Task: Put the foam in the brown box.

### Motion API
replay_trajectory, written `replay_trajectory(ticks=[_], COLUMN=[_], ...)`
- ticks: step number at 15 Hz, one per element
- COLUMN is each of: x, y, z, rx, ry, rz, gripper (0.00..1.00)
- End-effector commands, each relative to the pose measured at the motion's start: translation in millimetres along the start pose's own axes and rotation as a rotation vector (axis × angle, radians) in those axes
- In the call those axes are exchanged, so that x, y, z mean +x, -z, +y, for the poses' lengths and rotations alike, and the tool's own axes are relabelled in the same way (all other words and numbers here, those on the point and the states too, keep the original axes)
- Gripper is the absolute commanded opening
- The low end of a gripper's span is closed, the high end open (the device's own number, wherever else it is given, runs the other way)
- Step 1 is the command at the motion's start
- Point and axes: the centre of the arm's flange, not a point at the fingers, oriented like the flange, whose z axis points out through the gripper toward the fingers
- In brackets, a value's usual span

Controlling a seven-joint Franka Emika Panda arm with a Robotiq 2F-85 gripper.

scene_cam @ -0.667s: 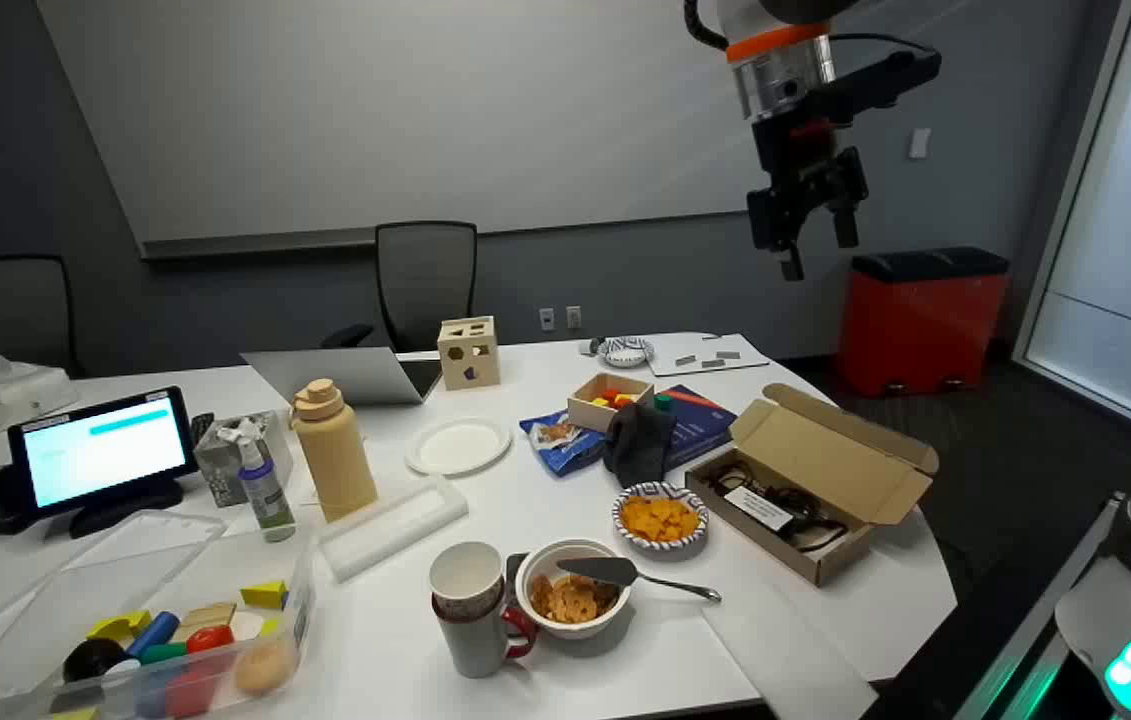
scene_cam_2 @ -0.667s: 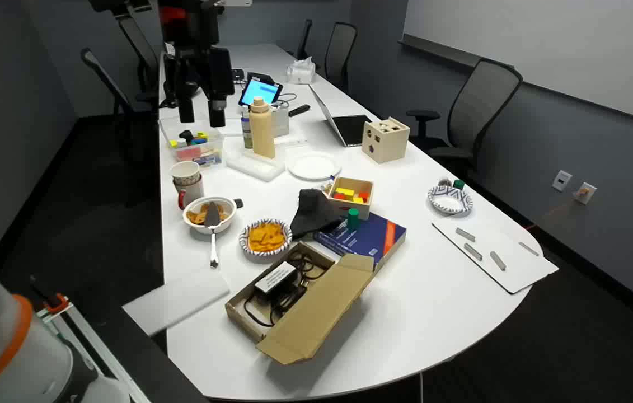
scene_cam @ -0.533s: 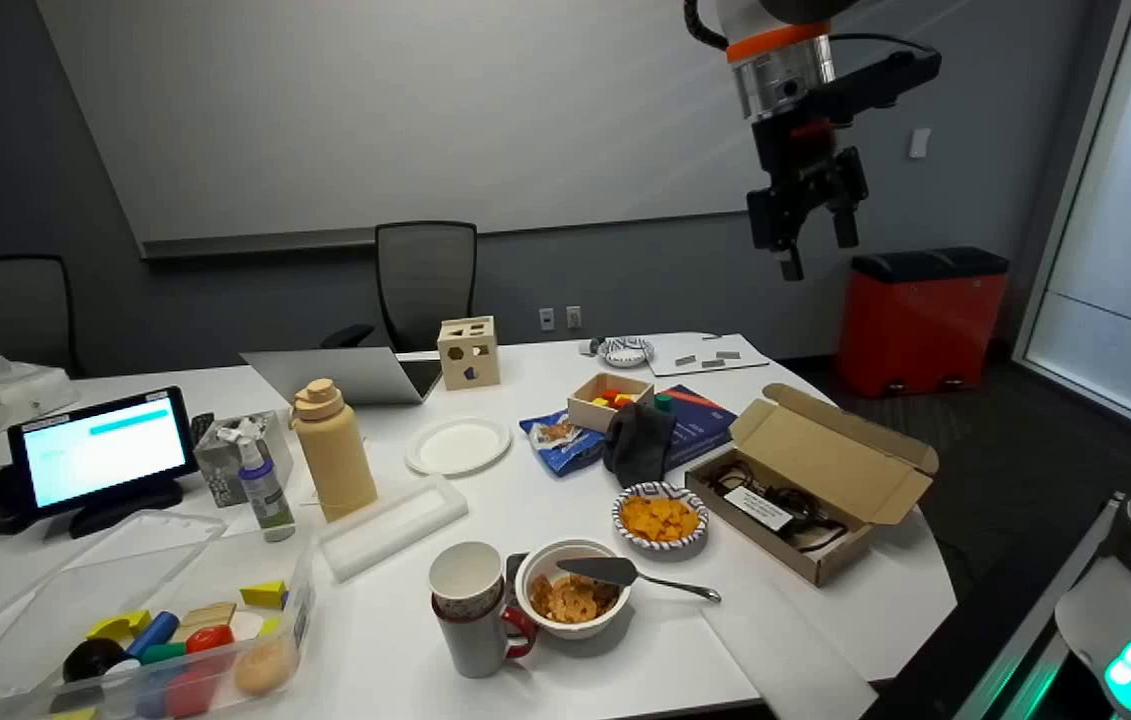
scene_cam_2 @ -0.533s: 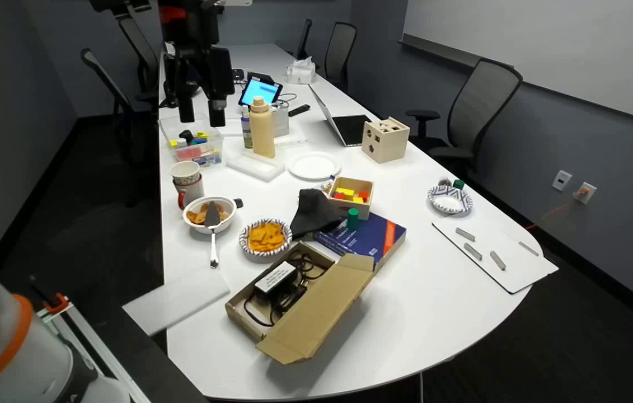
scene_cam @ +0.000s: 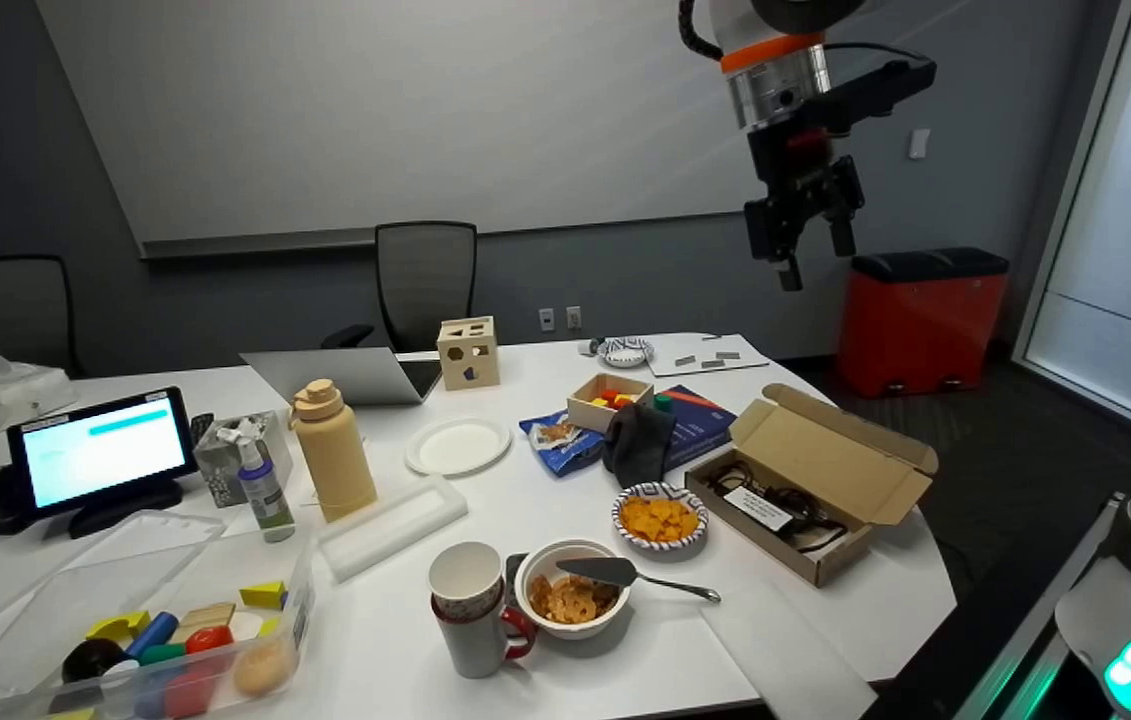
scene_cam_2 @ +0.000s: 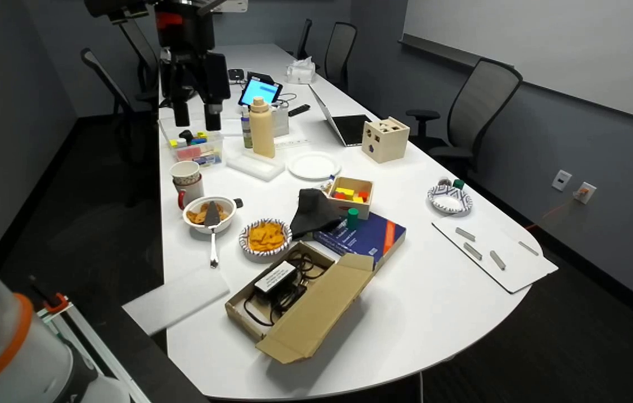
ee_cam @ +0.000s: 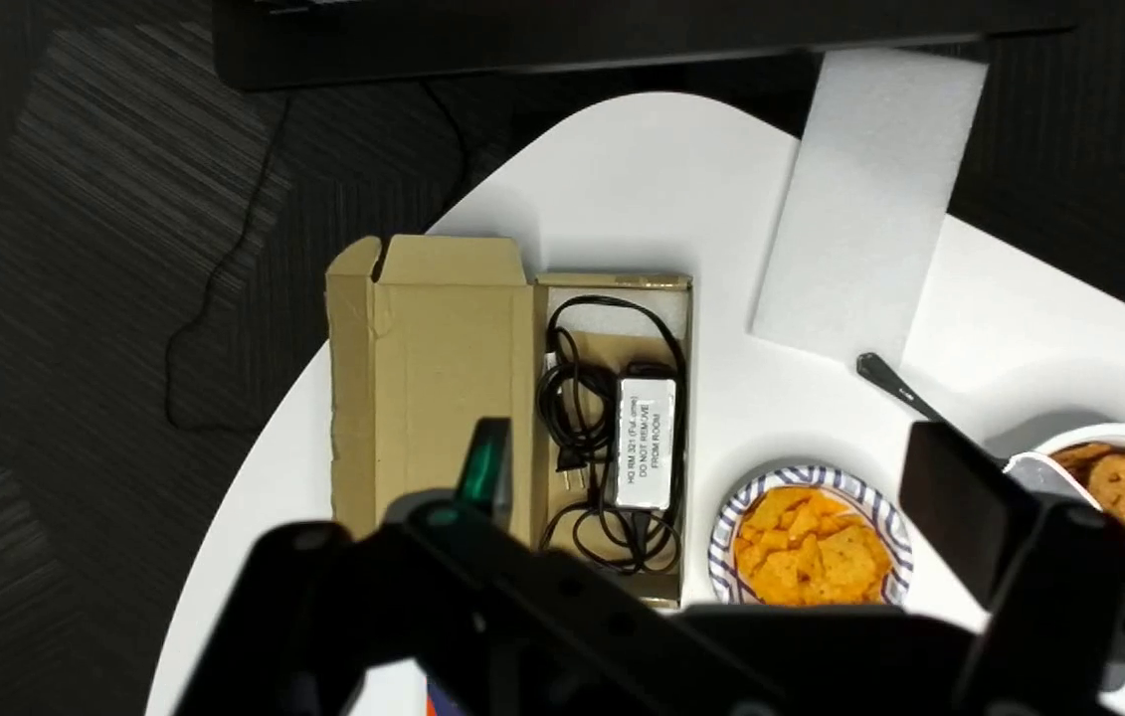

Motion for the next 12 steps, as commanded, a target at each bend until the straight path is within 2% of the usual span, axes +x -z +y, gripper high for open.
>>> replay_trajectory(ticks=[1, 4, 7, 12], x=[5.0, 1.3, -15.9, -21.9], y=[-33.7, -68.3, -124.3, -212.2], z=[-62.0, -125.4, -191.4, -246.2], rx=[-0.028, -0.055, -0.095, -0.138], ry=[0.057, 0.095, 0.116, 0.133], rz=[-0.033, -0.053, -0.084, -0.087], gripper=[1.0, 1.0, 1.0, 1.0])
